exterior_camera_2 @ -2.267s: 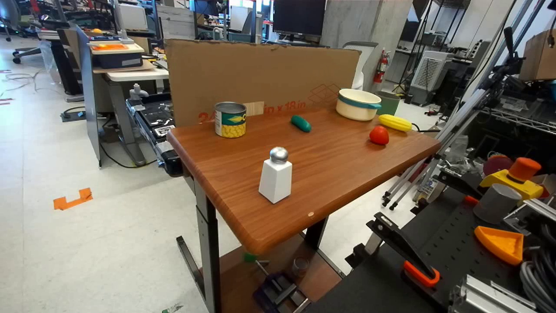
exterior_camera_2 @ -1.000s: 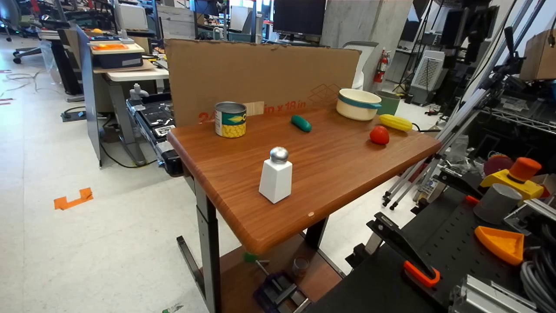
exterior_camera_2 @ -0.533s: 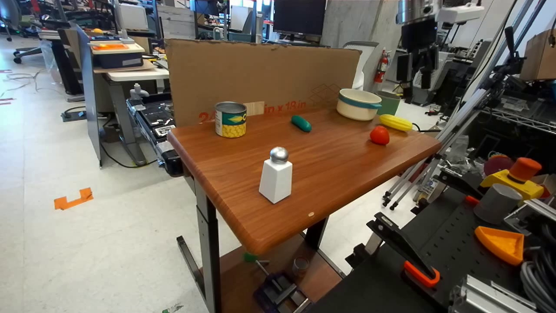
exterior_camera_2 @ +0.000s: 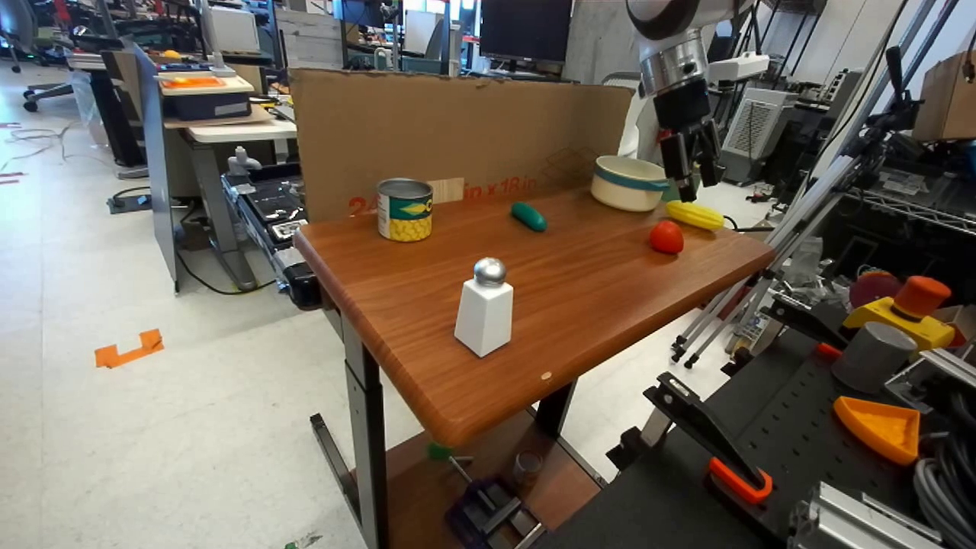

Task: Put the maize in the white bowl

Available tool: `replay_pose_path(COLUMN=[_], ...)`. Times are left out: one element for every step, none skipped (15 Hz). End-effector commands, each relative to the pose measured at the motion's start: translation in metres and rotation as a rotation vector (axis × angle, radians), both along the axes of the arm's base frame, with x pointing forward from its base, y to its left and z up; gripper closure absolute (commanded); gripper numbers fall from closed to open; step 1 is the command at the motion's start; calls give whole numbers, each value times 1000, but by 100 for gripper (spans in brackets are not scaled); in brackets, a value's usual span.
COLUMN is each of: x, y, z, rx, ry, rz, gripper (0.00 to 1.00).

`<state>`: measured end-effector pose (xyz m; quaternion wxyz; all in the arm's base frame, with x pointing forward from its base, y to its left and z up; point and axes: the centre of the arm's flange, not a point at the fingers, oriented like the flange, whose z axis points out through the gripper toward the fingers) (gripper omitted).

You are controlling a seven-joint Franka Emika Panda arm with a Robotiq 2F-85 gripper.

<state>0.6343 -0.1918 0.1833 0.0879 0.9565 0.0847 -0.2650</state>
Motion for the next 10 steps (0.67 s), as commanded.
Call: replay_pose_path(x=[19, 17, 16, 13, 11, 7, 4, 1, -1, -2], y=[7, 10, 13, 17, 20, 24, 26, 28, 29, 29], z=[-12, -19, -25, -32, -38, -45, -51, -55, -59, -62], rx=[-23, -37, -46, -58, -71, -85, -95, -101, -106, -110], ry=[91, 117, 138, 162, 183, 200, 213, 223, 230, 227], rz=[91, 106, 117, 125, 133, 142, 156, 165, 169, 165], gripper=[0, 0, 0, 0, 0, 0, 0, 0, 0, 24])
